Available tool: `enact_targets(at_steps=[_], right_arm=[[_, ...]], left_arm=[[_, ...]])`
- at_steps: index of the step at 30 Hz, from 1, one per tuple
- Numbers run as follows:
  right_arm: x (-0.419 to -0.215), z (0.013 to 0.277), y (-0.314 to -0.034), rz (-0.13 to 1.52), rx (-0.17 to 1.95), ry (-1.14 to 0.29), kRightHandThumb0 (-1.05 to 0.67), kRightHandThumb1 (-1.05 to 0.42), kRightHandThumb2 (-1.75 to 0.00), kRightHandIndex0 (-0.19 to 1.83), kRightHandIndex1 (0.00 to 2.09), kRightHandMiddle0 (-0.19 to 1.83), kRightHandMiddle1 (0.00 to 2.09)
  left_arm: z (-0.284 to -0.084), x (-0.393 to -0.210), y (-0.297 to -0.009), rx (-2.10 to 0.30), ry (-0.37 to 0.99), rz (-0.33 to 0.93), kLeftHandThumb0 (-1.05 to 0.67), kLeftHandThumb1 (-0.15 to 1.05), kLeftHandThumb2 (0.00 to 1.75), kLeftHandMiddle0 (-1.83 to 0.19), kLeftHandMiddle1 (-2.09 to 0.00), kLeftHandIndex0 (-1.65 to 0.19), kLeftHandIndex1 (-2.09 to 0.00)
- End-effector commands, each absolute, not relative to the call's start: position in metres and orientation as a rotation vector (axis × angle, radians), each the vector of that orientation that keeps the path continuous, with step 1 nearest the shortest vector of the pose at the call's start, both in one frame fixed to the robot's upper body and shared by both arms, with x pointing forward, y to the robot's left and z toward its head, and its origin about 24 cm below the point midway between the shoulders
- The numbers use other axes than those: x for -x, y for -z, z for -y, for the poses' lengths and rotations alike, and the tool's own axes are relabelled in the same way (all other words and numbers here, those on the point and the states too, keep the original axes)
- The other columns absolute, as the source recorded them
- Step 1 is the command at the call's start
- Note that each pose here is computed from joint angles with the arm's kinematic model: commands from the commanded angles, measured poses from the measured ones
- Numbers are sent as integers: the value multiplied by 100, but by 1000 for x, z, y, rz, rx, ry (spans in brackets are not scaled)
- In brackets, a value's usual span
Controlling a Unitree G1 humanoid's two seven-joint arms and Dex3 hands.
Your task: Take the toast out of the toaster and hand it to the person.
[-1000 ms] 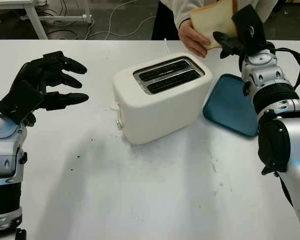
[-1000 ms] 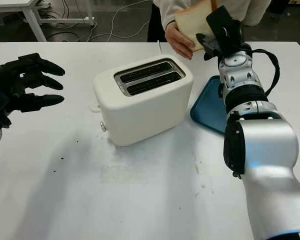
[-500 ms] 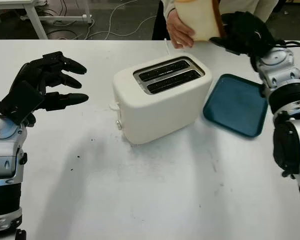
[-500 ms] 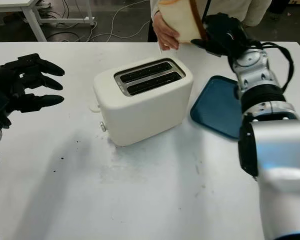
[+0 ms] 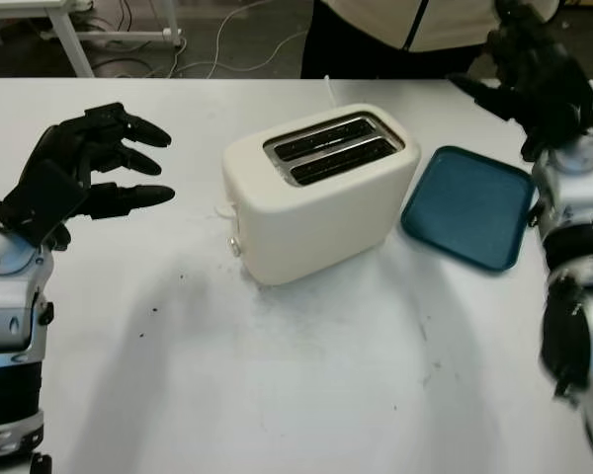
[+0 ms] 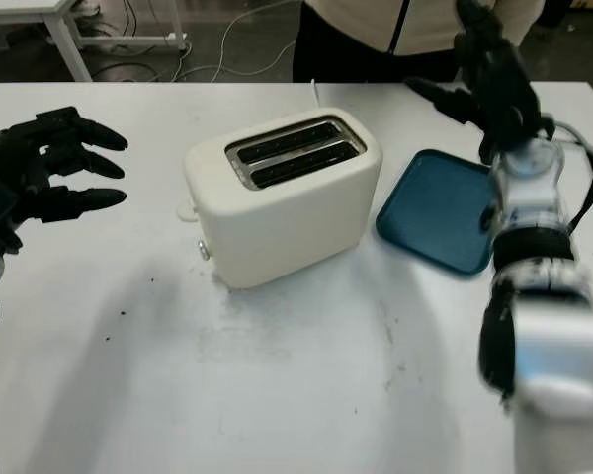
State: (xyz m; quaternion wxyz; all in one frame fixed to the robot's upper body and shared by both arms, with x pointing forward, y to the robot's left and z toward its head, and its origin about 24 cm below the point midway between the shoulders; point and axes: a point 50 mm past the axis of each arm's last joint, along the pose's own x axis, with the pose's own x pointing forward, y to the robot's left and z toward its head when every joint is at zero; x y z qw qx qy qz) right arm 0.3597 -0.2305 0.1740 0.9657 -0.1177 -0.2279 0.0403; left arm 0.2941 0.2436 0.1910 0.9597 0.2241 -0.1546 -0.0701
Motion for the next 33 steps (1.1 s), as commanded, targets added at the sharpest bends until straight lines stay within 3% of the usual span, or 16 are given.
enact_targets(at_steps=[1,6,16,33], right_arm=[[-336,220,-158,455,177,-112,-66,-81,-2,11,6,12,5],[-308,204,-145,392,126,-165,-57,-86,-2,14,8,15,5],[-269,194,-127,343,95,-126,-62,-92,-2,36,19,36,11],[-243,185,-99,247,64,-26,-59,-92,0,39,17,39,5]], left_arm=[[-243,-293,-189,-437,151,313,-105,62,0,-56,-111,-56,-96],[-243,-293,-187,-436,145,308,-105,62,0,-55,-111,-55,-96],[-246,-285,-179,-389,99,256,-105,60,0,-52,-113,-52,-98],[-238,-258,-155,-368,61,211,-105,59,0,-49,-110,-48,-98]])
